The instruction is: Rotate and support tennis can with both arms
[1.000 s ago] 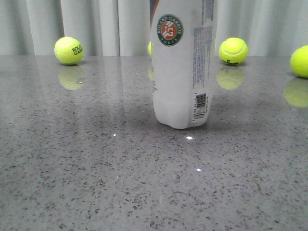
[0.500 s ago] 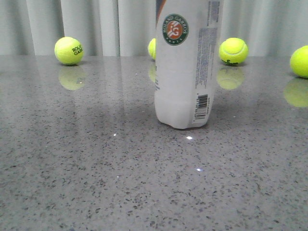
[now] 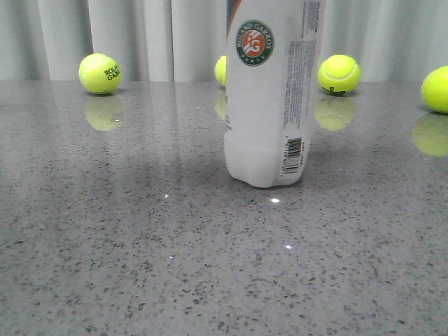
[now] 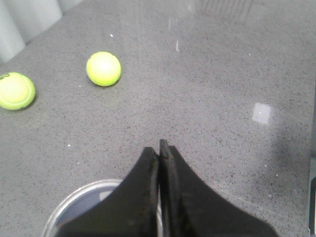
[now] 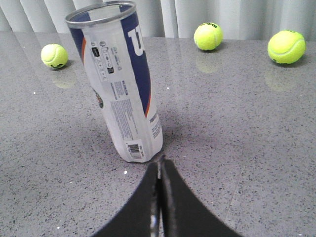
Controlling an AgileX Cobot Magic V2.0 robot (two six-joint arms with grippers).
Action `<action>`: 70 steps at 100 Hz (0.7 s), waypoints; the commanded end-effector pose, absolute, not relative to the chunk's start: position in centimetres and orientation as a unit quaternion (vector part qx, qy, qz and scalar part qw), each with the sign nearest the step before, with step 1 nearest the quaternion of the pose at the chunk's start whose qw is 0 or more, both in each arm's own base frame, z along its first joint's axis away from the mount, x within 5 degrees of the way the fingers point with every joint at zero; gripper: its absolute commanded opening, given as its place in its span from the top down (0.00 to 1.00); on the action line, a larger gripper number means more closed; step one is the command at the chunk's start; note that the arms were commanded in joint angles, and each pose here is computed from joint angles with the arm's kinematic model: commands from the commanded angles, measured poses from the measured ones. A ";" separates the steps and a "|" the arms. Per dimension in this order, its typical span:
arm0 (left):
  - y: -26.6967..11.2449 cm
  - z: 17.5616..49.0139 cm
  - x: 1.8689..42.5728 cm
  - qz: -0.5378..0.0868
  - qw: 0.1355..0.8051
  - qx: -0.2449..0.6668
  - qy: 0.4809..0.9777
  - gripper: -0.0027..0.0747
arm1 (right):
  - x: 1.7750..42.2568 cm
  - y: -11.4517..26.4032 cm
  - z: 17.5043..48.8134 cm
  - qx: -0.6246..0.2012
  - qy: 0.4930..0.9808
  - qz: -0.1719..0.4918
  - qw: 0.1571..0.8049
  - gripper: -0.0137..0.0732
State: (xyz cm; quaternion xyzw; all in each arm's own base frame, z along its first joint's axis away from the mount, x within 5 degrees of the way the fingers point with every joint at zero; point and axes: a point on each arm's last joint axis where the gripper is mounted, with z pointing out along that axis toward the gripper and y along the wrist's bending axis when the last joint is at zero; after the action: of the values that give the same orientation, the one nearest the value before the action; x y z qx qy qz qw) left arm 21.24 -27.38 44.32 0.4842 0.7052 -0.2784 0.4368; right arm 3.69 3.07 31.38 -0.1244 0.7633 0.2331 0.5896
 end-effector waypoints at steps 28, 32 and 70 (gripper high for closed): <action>-22.4 45.2 17.5 -0.300 0.537 0.411 0.673 0.99 | 3.8 3.0 32.7 -0.115 0.737 0.237 0.622 0.92; -21.9 44.8 17.1 -0.299 0.539 0.408 0.673 0.99 | 3.8 3.0 32.7 -0.115 0.737 0.237 0.622 0.92; -16.8 40.4 16.8 -0.239 0.561 0.362 0.705 0.99 | 3.8 3.0 32.7 -0.115 0.737 0.237 0.622 0.92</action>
State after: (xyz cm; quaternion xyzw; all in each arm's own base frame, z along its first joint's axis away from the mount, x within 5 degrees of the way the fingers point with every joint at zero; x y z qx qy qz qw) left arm 16.65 -18.29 38.86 0.4063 0.7240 -0.2410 0.5027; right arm 3.69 3.07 31.38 -0.1244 0.7633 0.2331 0.5896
